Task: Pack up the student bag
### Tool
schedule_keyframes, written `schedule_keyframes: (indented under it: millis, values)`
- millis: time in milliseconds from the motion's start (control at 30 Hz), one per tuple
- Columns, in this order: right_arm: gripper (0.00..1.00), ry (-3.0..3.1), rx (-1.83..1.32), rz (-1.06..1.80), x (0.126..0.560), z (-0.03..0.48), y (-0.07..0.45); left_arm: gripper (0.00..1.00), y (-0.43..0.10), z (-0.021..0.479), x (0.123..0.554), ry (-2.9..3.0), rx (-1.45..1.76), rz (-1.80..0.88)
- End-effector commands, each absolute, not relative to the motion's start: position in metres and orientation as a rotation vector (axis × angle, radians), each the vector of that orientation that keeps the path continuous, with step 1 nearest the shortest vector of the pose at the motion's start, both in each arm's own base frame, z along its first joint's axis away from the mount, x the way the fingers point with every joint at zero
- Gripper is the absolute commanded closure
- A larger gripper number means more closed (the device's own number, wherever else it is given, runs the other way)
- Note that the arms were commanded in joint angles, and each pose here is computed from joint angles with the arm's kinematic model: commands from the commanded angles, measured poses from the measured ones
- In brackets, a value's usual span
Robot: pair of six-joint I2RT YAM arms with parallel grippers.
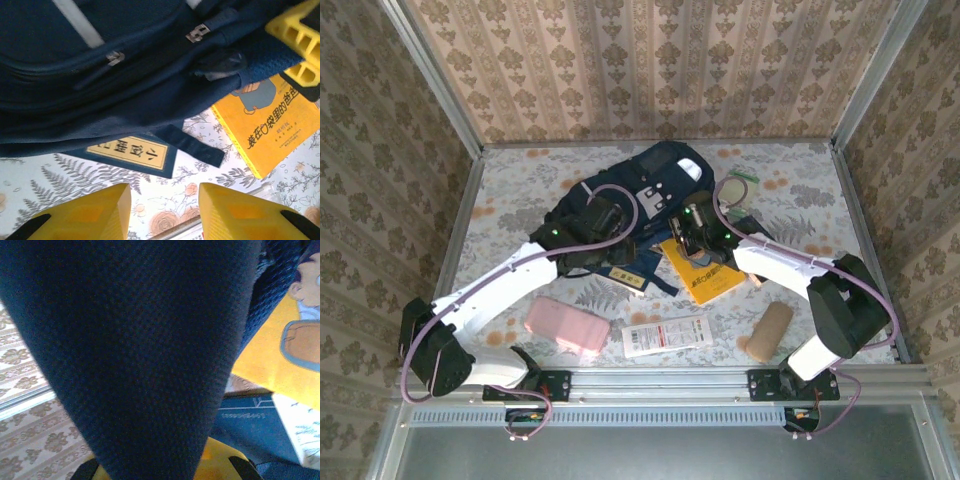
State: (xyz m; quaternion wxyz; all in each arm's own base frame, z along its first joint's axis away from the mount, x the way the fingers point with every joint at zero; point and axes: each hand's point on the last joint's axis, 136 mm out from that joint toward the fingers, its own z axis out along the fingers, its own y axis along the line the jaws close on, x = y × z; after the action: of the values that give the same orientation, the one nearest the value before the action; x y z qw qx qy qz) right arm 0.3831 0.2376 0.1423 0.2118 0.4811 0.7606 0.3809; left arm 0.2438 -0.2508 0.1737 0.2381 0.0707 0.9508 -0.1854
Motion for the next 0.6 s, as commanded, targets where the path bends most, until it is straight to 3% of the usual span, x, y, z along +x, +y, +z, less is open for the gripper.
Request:
schedule_keyframes:
  millis: [0,267,567]
  values:
    - [1.00,1.959,1.336,1.176,0.398,0.199,0.242,0.60,-0.266,0.170,0.248,2.513,0.178,-0.542]
    - [1.00,1.933,1.309,1.234,0.401,0.223,0.252,0.50,-0.305,0.152,0.263,2.438,0.222,-0.592]
    - [1.00,1.908,1.294,1.291,0.398,0.238,0.255,0.47,-0.306,0.145,0.295,2.390,0.197,-0.404]
